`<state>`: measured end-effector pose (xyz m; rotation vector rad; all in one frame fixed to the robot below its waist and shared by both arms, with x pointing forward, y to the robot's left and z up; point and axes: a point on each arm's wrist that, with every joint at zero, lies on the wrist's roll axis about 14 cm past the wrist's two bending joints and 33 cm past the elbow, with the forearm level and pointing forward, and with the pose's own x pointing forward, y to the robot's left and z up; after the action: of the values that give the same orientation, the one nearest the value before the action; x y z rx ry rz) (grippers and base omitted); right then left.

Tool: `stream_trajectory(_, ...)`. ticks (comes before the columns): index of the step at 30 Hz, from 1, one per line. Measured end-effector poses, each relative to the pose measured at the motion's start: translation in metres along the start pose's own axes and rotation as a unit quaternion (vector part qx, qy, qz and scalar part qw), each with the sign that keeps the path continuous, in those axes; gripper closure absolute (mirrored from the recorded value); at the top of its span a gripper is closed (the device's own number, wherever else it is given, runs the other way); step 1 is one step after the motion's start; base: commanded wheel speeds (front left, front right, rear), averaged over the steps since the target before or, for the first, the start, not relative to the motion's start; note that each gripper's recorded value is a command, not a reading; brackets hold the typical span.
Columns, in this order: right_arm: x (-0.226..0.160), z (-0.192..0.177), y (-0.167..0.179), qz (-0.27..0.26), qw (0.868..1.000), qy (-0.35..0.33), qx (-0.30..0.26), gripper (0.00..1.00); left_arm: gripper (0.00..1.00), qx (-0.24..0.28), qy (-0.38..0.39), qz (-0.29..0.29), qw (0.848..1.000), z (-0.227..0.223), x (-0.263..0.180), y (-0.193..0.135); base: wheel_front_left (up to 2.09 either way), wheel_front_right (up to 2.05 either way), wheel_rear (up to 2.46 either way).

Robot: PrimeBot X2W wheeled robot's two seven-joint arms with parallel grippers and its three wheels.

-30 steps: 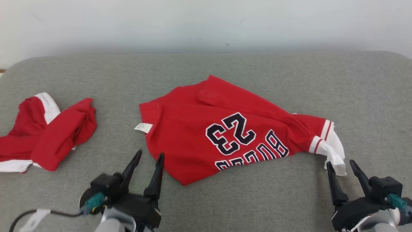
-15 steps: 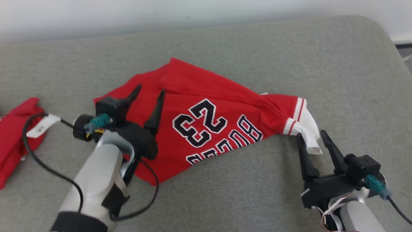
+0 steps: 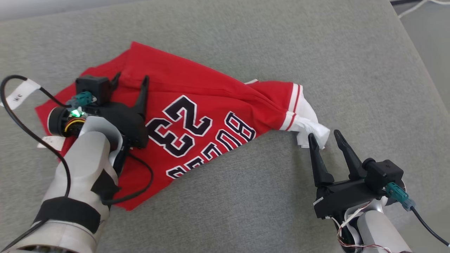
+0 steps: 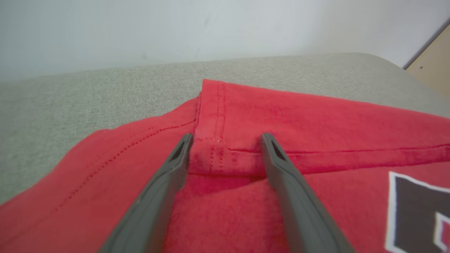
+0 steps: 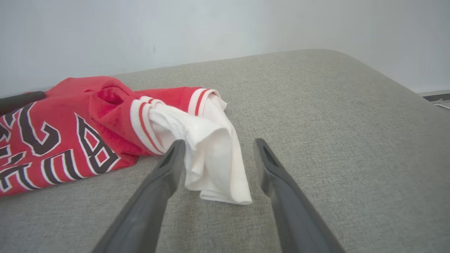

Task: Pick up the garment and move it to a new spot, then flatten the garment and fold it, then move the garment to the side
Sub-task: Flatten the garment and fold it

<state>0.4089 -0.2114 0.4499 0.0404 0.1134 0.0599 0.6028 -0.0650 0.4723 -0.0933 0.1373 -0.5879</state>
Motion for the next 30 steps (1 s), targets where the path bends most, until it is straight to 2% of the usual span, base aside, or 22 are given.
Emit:
stream_trajectory(2,-0.001,-0.003,-0.004,-0.007,1.000,0.005,-0.001,0.00,0.00,-0.007,0.005,0.001,1.000,-0.006,0.004,0.000,0.00,0.00,0.00)
stream_trajectory(5,-0.003,-0.006,-0.009,-0.015,1.000,0.010,-0.002,0.00,1.00,-0.013,0.001,-0.001,1.000,-0.007,0.009,-0.002,0.00,0.00,0.00)
stream_trajectory(13,-0.001,-0.003,-0.010,-0.016,1.000,0.004,0.002,0.00,1.00,-0.008,-0.071,-0.007,0.997,0.034,0.001,-0.003,0.00,0.00,0.00)
stream_trajectory(18,-0.001,-0.004,-0.003,-0.003,1.000,0.005,0.003,0.00,1.00,-0.005,-0.170,-0.001,0.985,0.103,-0.018,0.000,0.00,0.00,0.00)
stream_trajectory(24,-0.006,-0.001,0.009,0.012,1.000,0.000,0.007,0.00,1.00,0.013,-0.237,0.003,0.971,0.151,-0.053,0.002,0.00,0.00,0.00)
stream_trajectory(30,-0.012,-0.002,0.022,0.026,0.999,0.000,0.019,0.00,1.00,-0.005,-0.253,0.055,0.966,0.144,-0.113,0.030,0.00,0.00,0.00)
